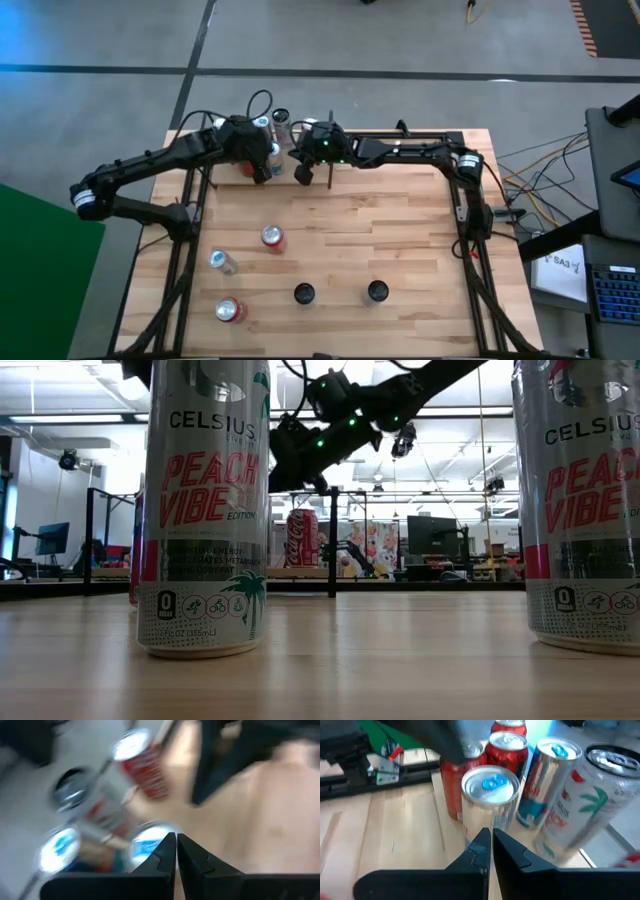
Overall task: Place canned beverage on shelf
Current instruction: Put the right blue soda can on the shelf aligned with the other blue soda can
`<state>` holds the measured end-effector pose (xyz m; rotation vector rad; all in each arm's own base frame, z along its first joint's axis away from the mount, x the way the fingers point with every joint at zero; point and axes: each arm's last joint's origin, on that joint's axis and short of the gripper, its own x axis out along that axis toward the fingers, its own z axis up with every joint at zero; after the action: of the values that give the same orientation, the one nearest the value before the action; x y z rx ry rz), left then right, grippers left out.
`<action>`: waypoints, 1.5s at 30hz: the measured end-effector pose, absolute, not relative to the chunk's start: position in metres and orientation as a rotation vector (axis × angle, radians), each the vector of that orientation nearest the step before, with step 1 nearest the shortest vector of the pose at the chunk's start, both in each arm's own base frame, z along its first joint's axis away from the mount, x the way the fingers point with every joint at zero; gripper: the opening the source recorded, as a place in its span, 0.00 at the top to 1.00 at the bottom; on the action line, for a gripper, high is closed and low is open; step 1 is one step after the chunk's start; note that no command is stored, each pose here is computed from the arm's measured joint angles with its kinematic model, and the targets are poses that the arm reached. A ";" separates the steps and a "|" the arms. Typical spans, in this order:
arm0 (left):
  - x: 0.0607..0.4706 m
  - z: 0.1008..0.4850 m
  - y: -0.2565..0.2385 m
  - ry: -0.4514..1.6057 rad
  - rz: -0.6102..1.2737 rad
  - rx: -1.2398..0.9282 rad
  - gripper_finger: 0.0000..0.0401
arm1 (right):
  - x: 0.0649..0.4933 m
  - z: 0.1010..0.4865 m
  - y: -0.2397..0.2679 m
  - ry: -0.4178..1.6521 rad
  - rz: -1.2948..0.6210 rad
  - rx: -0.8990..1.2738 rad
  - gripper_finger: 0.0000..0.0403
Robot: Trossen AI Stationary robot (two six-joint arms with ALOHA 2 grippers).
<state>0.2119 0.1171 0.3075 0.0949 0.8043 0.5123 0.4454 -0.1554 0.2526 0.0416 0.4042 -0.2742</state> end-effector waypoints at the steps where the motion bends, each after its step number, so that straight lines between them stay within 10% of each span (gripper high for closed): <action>1: 0.213 0.308 0.114 0.787 0.456 0.082 1.00 | 0.443 0.255 -0.155 0.418 -0.272 0.038 0.98; 45: 0.197 0.313 0.122 0.878 0.711 0.269 1.00 | 0.448 0.257 -0.150 0.369 -0.257 0.036 0.98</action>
<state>0.1965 0.1217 0.3133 0.2685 0.8777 0.7108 0.4477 -0.1503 0.2571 0.0356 0.3688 -0.2572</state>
